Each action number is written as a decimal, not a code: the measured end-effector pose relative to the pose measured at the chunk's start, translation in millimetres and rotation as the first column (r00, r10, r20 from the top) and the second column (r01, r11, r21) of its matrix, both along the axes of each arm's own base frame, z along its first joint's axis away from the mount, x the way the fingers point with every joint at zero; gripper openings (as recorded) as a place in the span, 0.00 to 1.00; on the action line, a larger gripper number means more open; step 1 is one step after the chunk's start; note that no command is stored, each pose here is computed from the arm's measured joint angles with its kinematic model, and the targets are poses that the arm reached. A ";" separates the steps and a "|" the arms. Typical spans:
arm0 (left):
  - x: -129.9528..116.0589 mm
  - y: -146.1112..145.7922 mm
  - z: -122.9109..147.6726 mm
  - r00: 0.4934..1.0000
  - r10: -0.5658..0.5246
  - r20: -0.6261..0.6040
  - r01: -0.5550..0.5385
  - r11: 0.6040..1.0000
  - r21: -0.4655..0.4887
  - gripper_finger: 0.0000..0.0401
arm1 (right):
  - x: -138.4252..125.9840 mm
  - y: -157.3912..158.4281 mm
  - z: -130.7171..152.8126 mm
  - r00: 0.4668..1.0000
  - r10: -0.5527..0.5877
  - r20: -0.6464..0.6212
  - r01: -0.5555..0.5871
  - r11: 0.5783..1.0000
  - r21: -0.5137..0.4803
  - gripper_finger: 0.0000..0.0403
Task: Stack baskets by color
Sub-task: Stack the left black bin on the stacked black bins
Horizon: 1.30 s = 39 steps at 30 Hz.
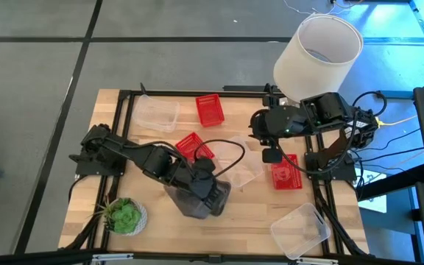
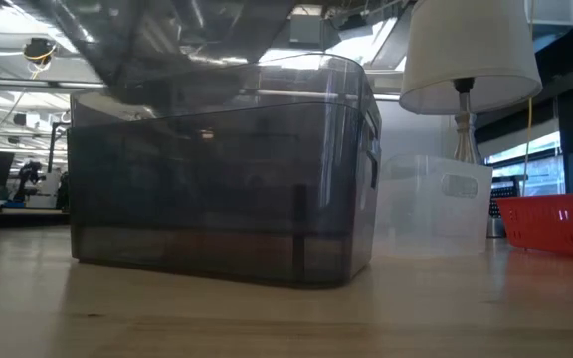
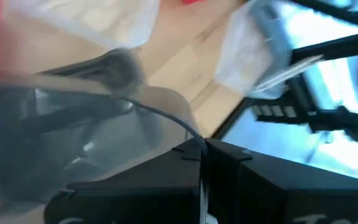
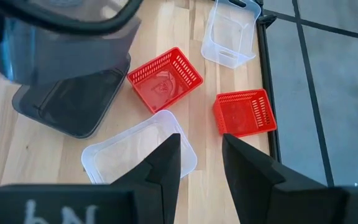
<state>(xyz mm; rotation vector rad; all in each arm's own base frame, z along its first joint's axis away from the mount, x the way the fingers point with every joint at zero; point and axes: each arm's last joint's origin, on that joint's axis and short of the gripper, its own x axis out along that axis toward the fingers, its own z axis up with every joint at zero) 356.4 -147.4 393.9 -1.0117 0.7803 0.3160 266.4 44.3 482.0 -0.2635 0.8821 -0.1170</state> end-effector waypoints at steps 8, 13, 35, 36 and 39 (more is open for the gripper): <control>-2.3 3.9 -5.6 0.998 -0.004 -0.067 0.006 1.000 0.026 0.00 | 0.0 0.0 0.0 1.000 0.006 -0.002 -0.006 1.000 -0.005 0.29; -1.3 5.5 -17.8 0.987 0.012 -0.162 -0.006 0.999 0.037 0.00 | 0.0 0.0 -0.1 1.000 0.007 -0.002 -0.007 1.000 -0.006 0.29; 7.7 10.7 -16.2 0.992 -0.052 -0.118 0.053 0.999 0.006 0.00 | 0.0 0.0 -0.1 1.000 0.009 -0.003 -0.009 1.000 -0.008 0.29; 7.5 12.0 -16.5 0.991 -0.049 -0.124 0.050 0.999 0.009 0.00 | 0.0 0.0 -0.1 1.000 0.009 -0.003 -0.009 1.000 -0.008 0.29; 4.6 13.9 -18.9 0.986 -0.037 -0.165 0.041 0.999 0.018 0.00 | 0.0 0.0 -0.1 1.000 0.009 -0.003 -0.009 1.000 -0.008 0.29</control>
